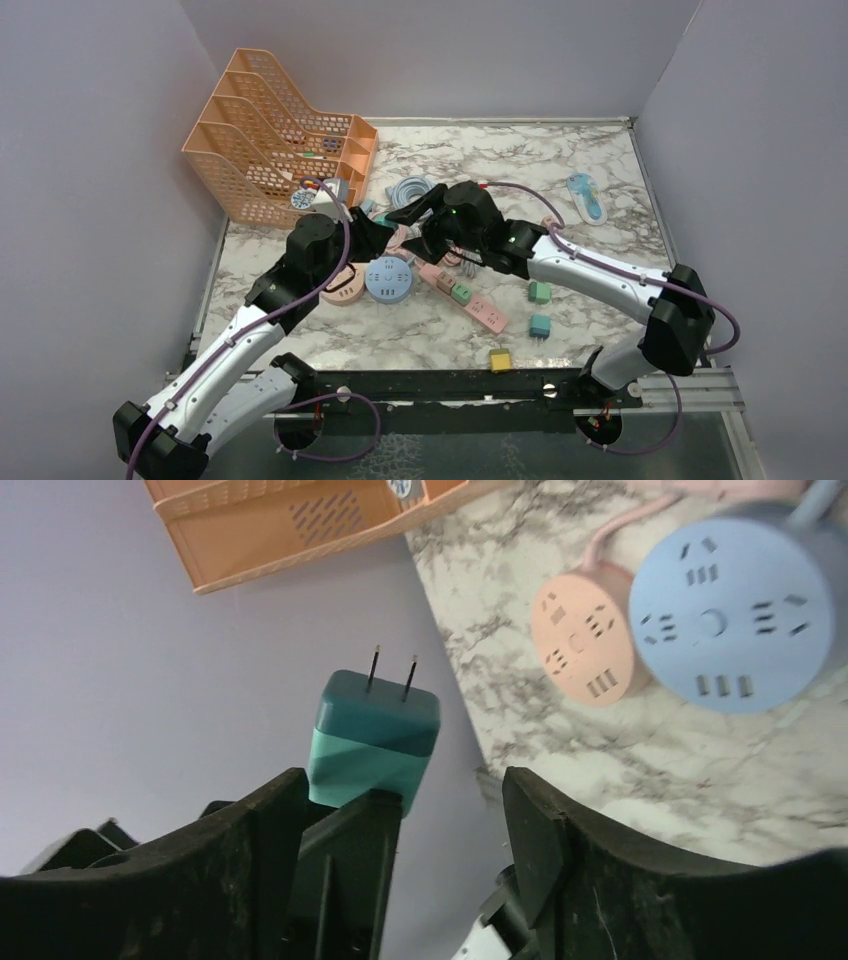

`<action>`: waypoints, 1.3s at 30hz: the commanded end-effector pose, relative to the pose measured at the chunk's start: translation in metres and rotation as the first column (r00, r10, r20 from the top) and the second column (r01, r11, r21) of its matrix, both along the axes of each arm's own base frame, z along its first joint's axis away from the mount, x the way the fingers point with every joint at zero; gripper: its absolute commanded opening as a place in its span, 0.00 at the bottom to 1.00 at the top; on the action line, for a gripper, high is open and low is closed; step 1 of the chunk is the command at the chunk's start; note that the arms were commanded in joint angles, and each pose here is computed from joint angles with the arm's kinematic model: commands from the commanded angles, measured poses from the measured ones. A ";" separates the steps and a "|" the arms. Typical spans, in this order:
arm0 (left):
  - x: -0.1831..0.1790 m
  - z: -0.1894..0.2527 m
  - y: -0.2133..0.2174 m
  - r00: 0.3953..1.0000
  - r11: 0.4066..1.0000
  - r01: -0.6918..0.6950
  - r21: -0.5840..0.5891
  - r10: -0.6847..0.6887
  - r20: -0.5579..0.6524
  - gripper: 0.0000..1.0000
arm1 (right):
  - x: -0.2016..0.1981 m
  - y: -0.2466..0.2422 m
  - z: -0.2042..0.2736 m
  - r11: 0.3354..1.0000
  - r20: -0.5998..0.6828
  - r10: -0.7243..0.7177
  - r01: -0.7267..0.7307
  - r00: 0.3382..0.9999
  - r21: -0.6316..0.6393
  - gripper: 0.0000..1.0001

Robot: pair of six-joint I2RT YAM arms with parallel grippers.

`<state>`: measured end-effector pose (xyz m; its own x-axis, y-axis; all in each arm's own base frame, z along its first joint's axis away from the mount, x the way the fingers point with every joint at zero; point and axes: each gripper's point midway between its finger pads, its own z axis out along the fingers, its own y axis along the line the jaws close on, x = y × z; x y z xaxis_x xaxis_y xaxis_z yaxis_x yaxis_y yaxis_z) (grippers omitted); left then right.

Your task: Insert the plug

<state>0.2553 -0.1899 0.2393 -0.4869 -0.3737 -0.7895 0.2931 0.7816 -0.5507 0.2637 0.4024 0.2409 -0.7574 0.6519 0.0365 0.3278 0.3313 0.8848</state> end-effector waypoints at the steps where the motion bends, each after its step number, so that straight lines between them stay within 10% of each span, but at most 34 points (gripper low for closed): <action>1: 0.000 -0.012 0.021 0.997 0.983 -0.039 0.180 0.051 -0.062 0.00 | 0.012 -0.047 -0.011 0.980 0.146 -0.038 0.065 0.989 -0.188 0.72; 18: -0.026 -0.111 0.026 0.850 0.886 0.211 0.413 0.043 -0.525 0.00 | -0.006 -0.138 -0.032 0.882 0.337 -0.003 0.161 0.941 -0.444 0.67; 39: -0.023 -0.141 0.033 0.666 0.809 0.412 0.418 0.045 -0.744 0.00 | -0.009 -0.145 -0.034 0.865 0.344 0.026 0.151 0.939 -0.479 0.65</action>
